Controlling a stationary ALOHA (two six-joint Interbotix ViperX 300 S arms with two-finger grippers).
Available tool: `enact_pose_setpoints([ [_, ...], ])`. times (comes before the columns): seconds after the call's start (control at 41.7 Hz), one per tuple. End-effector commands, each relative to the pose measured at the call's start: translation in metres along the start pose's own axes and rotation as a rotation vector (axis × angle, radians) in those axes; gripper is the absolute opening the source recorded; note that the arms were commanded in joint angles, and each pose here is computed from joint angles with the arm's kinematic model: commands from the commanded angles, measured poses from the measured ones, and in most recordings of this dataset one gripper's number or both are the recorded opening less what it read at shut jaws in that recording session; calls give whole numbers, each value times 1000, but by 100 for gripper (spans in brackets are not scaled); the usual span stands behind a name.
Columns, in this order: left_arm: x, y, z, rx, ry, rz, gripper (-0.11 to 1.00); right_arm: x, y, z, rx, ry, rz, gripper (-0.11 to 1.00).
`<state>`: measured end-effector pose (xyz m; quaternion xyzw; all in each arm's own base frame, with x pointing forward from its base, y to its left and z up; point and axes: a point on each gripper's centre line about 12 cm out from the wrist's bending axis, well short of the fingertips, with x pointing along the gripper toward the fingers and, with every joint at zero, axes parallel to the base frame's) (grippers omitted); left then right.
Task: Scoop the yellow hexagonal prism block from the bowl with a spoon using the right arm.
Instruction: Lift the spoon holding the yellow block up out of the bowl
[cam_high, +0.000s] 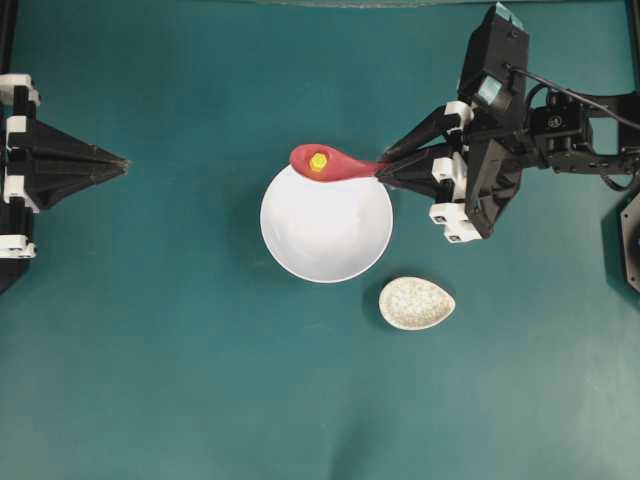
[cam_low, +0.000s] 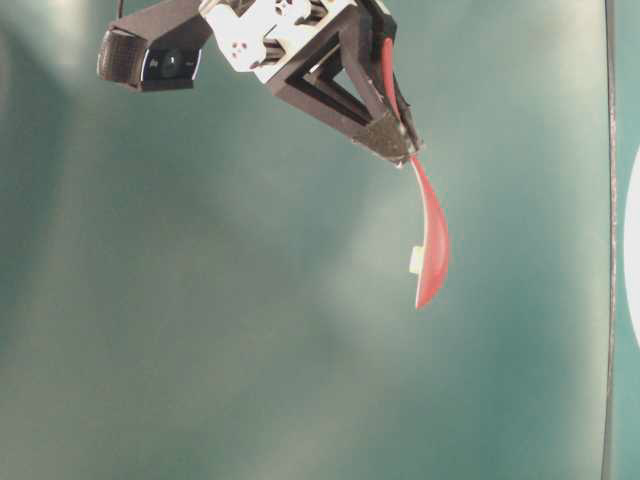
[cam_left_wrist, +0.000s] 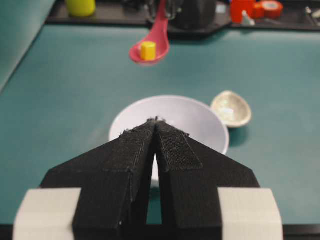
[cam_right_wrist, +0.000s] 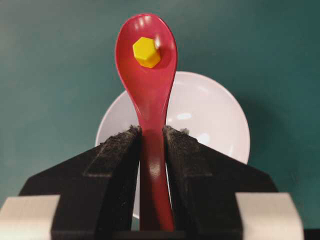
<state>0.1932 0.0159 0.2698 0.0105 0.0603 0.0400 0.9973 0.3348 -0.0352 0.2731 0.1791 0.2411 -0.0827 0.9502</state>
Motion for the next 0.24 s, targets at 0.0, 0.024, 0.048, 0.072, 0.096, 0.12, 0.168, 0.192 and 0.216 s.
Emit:
enact_pose_setpoints([
  [0.0,1,0,6,3,-18,2,0,-6,3,8,1,-32,12,22],
  [0.024,1,0,6,3,-17,2,0,-6,3,8,0,-30,11,22],
  [0.048,1,0,6,3,-17,2,0,-6,3,8,0,-32,11,22],
  [0.072,1,0,6,3,-17,2,0,-6,4,8,-1,-31,13,22],
  [0.096,1,0,6,2,-15,0,0,-6,3,8,2,-30,11,22],
  [0.12,1,0,5,3,-14,2,0,-6,3,8,-2,-30,11,22],
  [0.168,1,0,5,3,-14,0,0,-6,3,8,0,-32,12,22],
  [0.192,1,0,6,3,-15,0,0,-6,3,8,0,-30,11,22],
  [0.216,1,0,6,4,-17,2,0,-6,3,8,-3,-30,11,22],
])
